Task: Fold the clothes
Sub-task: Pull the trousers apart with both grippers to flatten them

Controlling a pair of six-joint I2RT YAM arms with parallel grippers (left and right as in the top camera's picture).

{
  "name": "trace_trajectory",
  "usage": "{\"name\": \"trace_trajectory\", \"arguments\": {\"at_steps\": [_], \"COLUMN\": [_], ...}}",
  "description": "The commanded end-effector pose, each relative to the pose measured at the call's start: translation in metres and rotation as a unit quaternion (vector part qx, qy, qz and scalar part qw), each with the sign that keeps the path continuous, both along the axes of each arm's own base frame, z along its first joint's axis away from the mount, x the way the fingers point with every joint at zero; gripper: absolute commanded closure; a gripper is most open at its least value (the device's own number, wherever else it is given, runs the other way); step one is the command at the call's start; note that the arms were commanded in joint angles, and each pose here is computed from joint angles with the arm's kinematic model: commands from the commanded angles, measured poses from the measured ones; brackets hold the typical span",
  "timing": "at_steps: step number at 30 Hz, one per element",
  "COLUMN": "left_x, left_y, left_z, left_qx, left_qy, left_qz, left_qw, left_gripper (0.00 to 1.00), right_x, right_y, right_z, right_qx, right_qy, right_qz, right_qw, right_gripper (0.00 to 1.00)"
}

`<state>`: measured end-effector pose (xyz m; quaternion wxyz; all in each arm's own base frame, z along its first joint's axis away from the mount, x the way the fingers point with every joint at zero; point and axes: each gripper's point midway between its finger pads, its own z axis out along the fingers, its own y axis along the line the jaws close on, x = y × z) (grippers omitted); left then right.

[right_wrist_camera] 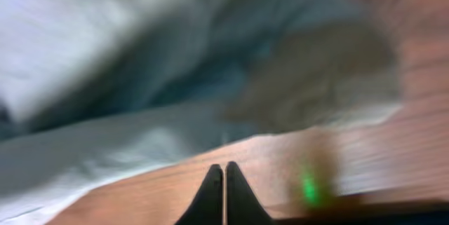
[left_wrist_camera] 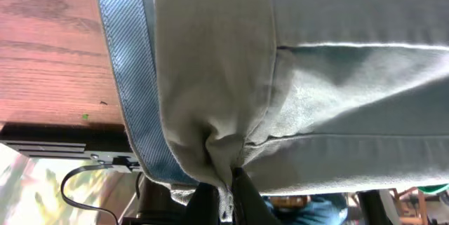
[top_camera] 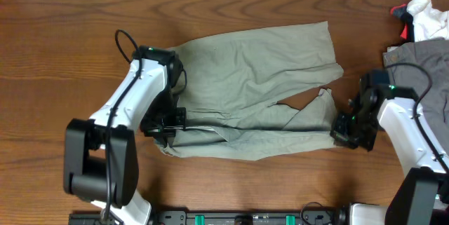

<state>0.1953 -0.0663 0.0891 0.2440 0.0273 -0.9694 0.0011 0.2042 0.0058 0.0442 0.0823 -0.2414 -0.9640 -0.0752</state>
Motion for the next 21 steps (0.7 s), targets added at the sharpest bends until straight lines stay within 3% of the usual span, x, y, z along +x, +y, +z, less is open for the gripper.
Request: {"name": "trace_trajectory", "arguments": {"at_steps": [1, 6, 11, 18, 21], "left_x": [-0.002, -0.012, -0.021, -0.022, -0.021], "left_y": [0.001, 0.004, 0.006, 0.006, 0.006], "left_z": [0.016, 0.038, 0.055, 0.064, 0.064], "left_qx": [-0.007, -0.012, -0.015, -0.021, -0.022], "left_qy": [-0.032, -0.059, -0.088, -0.114, -0.117], "left_qz": [-0.004, -0.002, 0.006, 0.007, 0.006], "left_qw": [0.999, 0.998, 0.996, 0.993, 0.993], "left_gripper": [0.94, 0.94, 0.94, 0.86, 0.94], "right_x": [-0.019, -0.045, -0.037, 0.022, 0.047], "right_y": [0.015, 0.04, 0.068, 0.064, 0.061], "right_z": [-0.009, -0.02, 0.001, 0.045, 0.063], "right_qx": [0.038, 0.108, 0.197, 0.169, 0.159], "right_qy": [0.024, 0.05, -0.012, -0.23, -0.294], "right_qz": [-0.005, -0.011, 0.033, 0.079, 0.061], "right_qw": [0.999, 0.993, 0.98, 0.955, 0.94], "right_gripper": [0.99, 0.98, 0.98, 0.98, 0.98]}}
